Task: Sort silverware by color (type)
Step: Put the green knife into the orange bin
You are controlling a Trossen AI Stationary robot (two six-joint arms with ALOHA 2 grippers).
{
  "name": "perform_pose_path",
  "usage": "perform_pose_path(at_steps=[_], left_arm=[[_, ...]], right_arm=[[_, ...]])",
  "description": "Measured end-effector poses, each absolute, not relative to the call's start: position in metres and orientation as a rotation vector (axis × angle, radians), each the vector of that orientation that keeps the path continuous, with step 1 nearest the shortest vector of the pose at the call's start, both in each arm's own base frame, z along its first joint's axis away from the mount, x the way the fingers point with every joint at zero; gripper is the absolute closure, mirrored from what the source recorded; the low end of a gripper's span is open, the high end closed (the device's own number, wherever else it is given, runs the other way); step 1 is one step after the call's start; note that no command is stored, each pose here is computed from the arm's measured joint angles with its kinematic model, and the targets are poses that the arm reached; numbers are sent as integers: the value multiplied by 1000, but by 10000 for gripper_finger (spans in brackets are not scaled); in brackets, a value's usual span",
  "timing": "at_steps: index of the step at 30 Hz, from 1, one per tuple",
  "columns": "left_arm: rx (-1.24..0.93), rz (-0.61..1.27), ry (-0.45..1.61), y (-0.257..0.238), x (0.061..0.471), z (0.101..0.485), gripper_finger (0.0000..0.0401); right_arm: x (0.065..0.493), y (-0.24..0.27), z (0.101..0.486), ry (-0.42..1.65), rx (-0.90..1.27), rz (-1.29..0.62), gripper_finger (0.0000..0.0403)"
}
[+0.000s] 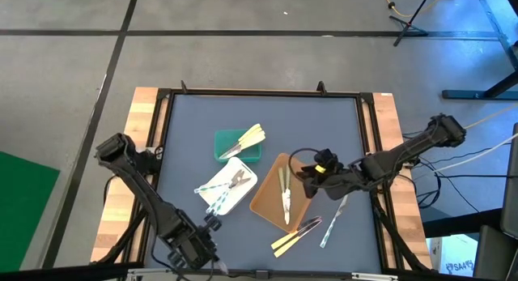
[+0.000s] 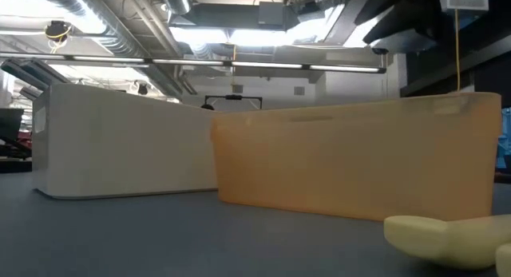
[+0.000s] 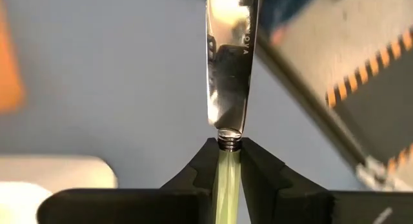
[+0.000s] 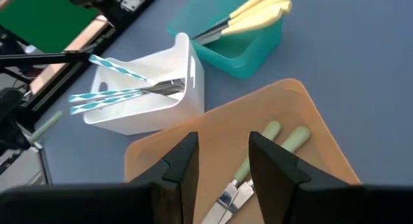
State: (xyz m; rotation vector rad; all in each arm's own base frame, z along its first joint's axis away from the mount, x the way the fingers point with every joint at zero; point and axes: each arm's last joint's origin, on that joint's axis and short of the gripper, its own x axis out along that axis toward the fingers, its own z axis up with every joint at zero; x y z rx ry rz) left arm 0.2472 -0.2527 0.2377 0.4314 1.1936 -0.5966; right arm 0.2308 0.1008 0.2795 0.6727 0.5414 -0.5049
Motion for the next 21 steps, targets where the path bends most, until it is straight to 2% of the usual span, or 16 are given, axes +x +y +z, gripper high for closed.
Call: perform_pose_path(at_steps=[13,21], left_arm=[[227,-554,848,-243,302,282,359],[343,-466,598,-215,339,297,358]], right_arm=[[213,91,303,488,624,-426,281],[207,88,310,473,593,-399,281]])
